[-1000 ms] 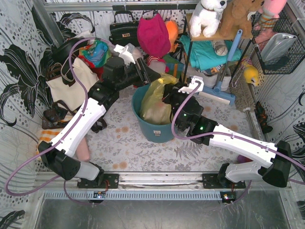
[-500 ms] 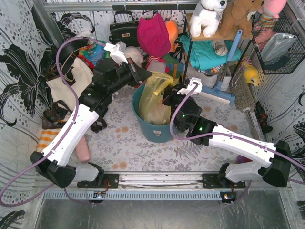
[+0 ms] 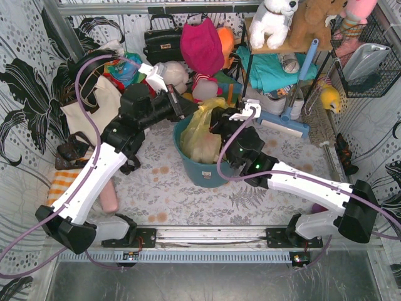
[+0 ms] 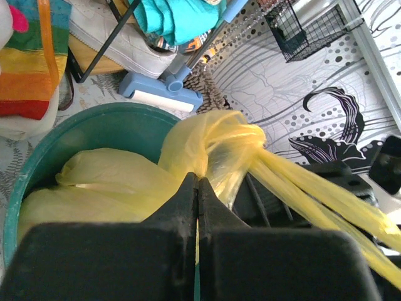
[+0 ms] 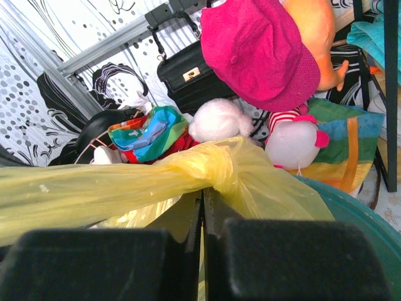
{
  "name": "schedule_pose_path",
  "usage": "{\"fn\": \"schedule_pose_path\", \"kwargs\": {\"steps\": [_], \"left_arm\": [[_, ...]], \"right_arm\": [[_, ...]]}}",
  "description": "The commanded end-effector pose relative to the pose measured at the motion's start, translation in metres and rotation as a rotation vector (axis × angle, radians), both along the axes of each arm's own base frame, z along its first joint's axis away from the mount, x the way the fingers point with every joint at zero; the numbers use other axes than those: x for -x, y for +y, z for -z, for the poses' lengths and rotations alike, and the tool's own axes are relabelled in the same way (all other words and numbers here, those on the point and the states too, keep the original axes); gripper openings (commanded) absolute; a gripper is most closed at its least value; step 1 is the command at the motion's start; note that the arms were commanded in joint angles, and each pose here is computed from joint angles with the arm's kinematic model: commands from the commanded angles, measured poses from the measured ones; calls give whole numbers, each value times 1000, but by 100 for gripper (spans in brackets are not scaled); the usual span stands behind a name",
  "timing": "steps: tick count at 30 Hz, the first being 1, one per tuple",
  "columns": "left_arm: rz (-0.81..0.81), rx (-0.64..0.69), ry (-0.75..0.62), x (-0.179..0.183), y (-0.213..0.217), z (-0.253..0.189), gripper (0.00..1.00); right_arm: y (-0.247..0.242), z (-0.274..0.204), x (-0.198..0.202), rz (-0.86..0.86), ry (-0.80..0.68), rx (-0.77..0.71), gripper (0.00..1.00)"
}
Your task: Tie the trash bag
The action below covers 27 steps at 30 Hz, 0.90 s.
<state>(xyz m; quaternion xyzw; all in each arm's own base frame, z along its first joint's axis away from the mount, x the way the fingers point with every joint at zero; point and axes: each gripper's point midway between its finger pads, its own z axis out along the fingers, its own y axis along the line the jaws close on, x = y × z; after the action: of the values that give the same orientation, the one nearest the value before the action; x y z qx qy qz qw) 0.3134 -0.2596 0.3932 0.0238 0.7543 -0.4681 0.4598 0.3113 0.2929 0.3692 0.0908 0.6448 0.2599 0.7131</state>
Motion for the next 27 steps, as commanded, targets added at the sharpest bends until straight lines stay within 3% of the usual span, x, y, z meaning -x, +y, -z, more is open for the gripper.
{"fn": "schedule_pose_path", "kwargs": {"steps": [1,15,24,27], "left_arm": [[69,25,-76,21,-1,-19,0],[243,60,-43,51,-16,-1,0],[251,43,-31,53,-15,9,0],[227,43,-40,51,-13,7,0]], "right_arm": [[4,-18,-5,-23,-90,-36,0],[0,-56,8,-101,-356,-99,0],[19,-66,38,-293,-530,-96,0],[29,-61,41,-385,-524,-99,0]]}}
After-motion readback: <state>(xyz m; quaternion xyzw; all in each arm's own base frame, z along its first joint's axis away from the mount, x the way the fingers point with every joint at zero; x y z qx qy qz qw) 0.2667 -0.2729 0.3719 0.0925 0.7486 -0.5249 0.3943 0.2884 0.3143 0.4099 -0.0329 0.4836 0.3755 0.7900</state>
